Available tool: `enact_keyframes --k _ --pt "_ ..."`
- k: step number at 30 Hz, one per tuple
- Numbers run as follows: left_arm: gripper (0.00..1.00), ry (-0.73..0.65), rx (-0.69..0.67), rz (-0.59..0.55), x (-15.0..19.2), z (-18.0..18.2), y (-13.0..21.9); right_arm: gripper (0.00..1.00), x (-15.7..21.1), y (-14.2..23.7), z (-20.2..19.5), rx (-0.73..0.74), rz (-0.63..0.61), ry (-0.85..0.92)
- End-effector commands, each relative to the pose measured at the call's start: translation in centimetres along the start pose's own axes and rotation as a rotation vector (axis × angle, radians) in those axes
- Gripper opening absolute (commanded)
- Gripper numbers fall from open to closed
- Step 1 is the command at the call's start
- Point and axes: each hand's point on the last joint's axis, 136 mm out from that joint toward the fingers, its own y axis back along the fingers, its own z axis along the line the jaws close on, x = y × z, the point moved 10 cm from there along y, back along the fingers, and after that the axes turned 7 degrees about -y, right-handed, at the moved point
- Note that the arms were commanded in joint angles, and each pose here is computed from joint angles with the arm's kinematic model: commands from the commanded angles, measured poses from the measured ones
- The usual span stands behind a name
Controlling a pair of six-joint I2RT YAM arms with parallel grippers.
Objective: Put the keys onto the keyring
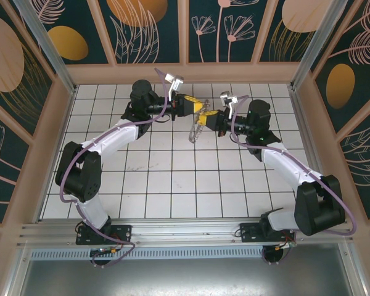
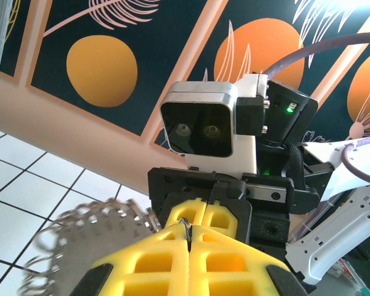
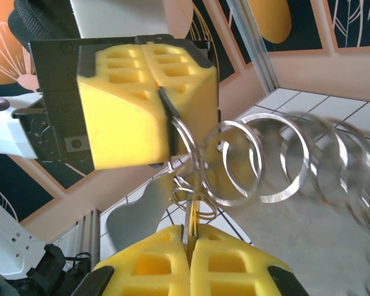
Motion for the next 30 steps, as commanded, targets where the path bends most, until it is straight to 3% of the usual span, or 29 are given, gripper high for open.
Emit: enact_keyframes --k 1,7,11,12,21,30 --pt "0.0 -0.107 0.028 -0.056 -2.1 -1.9 0.3 0.0 -0.2 -1.0 0.6 -0.037 0.033 0.035" --pt "0.0 -0.103 0.029 -0.056 -2.0 -1.9 0.3 0.0 -0.2 -0.9 0.6 -0.02 0.037 0.034" --pt "0.0 -0.104 0.031 -0.056 -2.0 -1.9 0.4 0.28 -0.4 0.5 0.9 0.005 0.011 0.032" --pt "0.0 -0.104 0.033 -0.055 -2.0 -2.0 0.3 0.3 -0.5 1.1 1.0 0.01 0.001 0.036" --pt "0.0 -0.108 0.041 -0.06 -1.9 -2.1 0.5 0.3 -2.3 4.6 2.6 0.037 -0.143 0.069" --pt "0.0 -0.102 0.05 -0.071 -2.1 -2.3 0.4 0.28 -4.3 3.9 2.4 -0.074 -0.226 0.019"
